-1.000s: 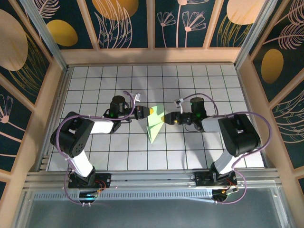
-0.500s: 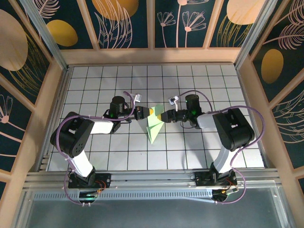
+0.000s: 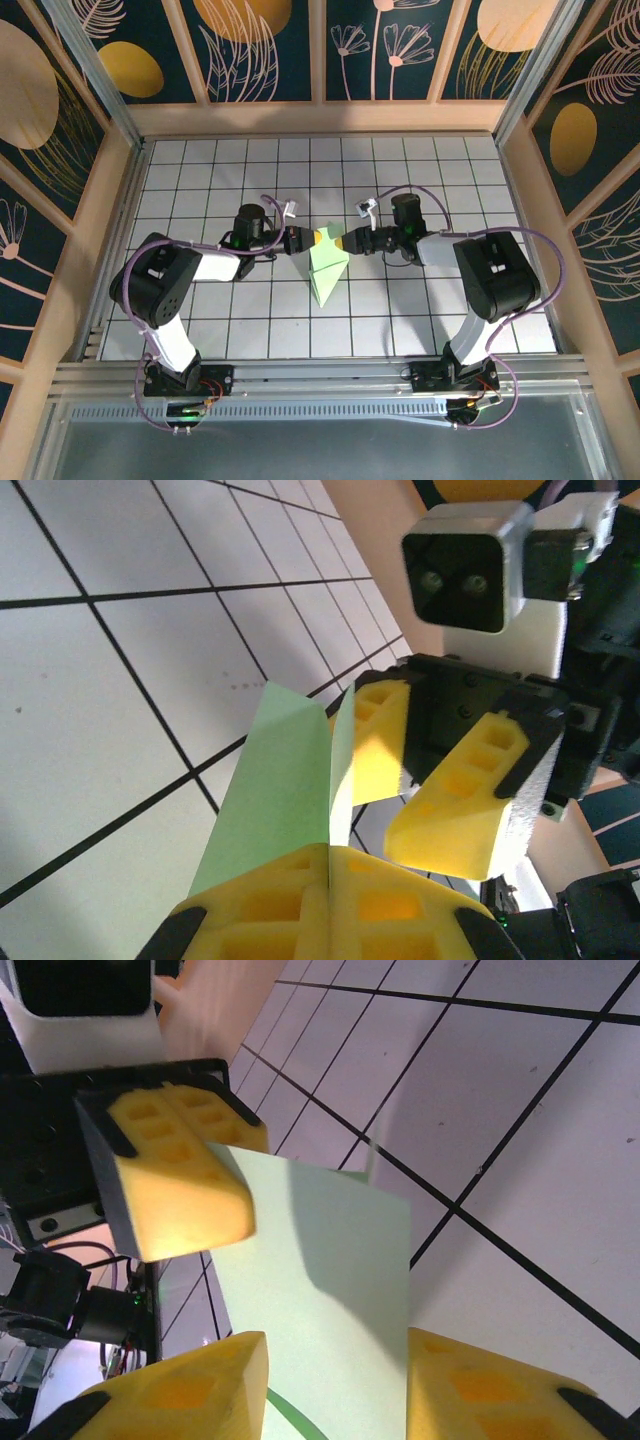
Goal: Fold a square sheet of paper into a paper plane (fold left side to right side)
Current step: Place the paper at the center of the table.
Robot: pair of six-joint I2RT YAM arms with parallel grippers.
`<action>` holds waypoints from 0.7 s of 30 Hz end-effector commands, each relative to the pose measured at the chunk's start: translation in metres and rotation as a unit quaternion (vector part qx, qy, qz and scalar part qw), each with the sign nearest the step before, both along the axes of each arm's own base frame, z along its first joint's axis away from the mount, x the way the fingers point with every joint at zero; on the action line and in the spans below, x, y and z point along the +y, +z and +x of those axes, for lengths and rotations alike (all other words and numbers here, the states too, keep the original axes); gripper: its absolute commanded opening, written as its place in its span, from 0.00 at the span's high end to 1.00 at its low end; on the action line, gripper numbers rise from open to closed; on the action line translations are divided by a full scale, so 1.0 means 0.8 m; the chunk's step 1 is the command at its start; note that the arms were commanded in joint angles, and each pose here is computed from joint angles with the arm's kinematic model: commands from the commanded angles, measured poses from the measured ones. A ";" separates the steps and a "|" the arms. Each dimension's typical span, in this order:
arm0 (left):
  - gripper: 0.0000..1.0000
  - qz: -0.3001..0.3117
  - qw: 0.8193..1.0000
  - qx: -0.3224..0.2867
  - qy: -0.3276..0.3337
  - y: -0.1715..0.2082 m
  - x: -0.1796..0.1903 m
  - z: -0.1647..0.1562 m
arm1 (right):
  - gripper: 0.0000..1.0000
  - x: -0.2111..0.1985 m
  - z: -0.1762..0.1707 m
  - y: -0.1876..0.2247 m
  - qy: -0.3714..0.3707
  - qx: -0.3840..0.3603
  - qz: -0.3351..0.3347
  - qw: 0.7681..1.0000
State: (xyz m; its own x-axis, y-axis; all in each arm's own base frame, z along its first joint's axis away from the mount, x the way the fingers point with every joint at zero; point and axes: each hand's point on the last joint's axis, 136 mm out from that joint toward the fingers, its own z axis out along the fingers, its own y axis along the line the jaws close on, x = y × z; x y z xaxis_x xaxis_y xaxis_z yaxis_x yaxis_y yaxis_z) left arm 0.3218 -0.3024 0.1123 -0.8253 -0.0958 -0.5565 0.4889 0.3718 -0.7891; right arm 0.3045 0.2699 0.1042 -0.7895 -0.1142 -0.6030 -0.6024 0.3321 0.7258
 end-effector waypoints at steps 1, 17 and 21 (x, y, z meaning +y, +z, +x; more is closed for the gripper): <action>1.00 0.010 1.000 0.000 -0.004 -0.015 0.002 -0.003 | 0.65 -0.002 0.010 0.019 -0.005 -0.029 -0.005 1.000; 0.54 0.064 0.995 -0.032 0.066 -0.009 0.028 0.013 | 1.00 -0.008 0.027 -0.008 -0.069 0.048 -0.039 0.996; 0.43 0.115 0.985 -0.057 0.115 0.000 0.051 0.023 | 1.00 -0.009 0.027 -0.018 -0.092 0.089 -0.051 0.990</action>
State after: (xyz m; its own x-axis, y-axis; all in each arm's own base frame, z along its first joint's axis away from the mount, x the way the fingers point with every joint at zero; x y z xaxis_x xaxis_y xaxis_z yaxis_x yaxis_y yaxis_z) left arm 0.3303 -0.2801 0.0954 -0.8008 -0.1267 -0.5853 0.4396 0.5393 -0.7182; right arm 0.3187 0.2625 0.0912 -0.8583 -0.0567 -0.5100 -0.4760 0.4594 0.7499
